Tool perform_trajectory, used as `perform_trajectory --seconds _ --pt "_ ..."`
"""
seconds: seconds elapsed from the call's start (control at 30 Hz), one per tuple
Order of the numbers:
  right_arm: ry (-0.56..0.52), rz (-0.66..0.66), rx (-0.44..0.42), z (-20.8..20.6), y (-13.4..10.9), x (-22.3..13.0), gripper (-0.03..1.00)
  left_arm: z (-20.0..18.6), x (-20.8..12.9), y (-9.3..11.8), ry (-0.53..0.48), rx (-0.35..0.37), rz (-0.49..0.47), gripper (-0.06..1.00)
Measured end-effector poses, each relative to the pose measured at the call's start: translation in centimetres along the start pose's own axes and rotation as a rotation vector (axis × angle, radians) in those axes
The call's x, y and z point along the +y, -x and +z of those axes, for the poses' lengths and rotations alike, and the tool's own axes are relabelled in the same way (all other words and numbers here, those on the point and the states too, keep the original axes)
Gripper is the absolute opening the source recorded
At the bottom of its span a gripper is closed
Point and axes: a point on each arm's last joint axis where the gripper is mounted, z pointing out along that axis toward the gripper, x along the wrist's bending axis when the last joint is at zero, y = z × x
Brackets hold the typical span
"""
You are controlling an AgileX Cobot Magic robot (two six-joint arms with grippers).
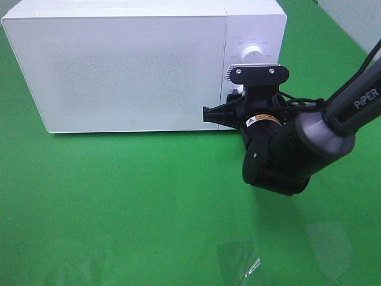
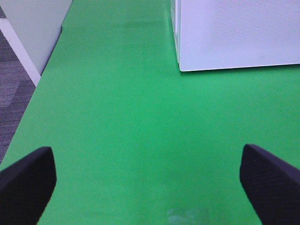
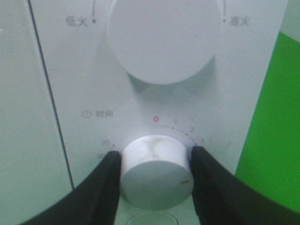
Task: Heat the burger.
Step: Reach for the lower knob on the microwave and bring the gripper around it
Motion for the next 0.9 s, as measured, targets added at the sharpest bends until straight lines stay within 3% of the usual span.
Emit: perform_trajectory --seconds 0.23,0.4,0.43,0.47,0.53,0.63,0.77,0.9 --pt "-0.006 0.004 0.005 0.01 0.06 0.06 0.44 0.00 0.00 0.00 0.000 0.000 0.000 0.99" --pt "-0.006 0.095 0.007 0.01 0.04 0.06 0.44 0.00 0.00 0.00 0.000 0.000 0.000 0.99" --pt "-0.007 0.180 0.008 -0.01 0.04 0.05 0.44 0.00 0.00 0.00 0.000 0.000 0.000 0.99" --pt "-0.007 0.180 0.008 -0.01 0.04 0.05 0.44 0.00 0.00 0.00 0.000 0.000 0.000 0.99" --pt "-0.013 0.385 0.009 -0.03 0.04 0.04 0.44 0.00 0.00 0.00 0.000 0.000 0.000 0.99" --pt "-0.015 0.425 0.009 -0.05 0.04 0.02 0.44 0.00 0.00 0.00 0.000 0.000 0.000 0.99" --pt "-0.016 0.660 0.023 -0.07 0.05 0.01 0.44 0.00 0.00 0.00 0.000 0.000 0.000 0.99" --pt "-0.022 0.786 0.036 -0.14 0.04 -0.07 0.44 0.00 0.00 0.00 0.000 0.000 0.000 0.99"
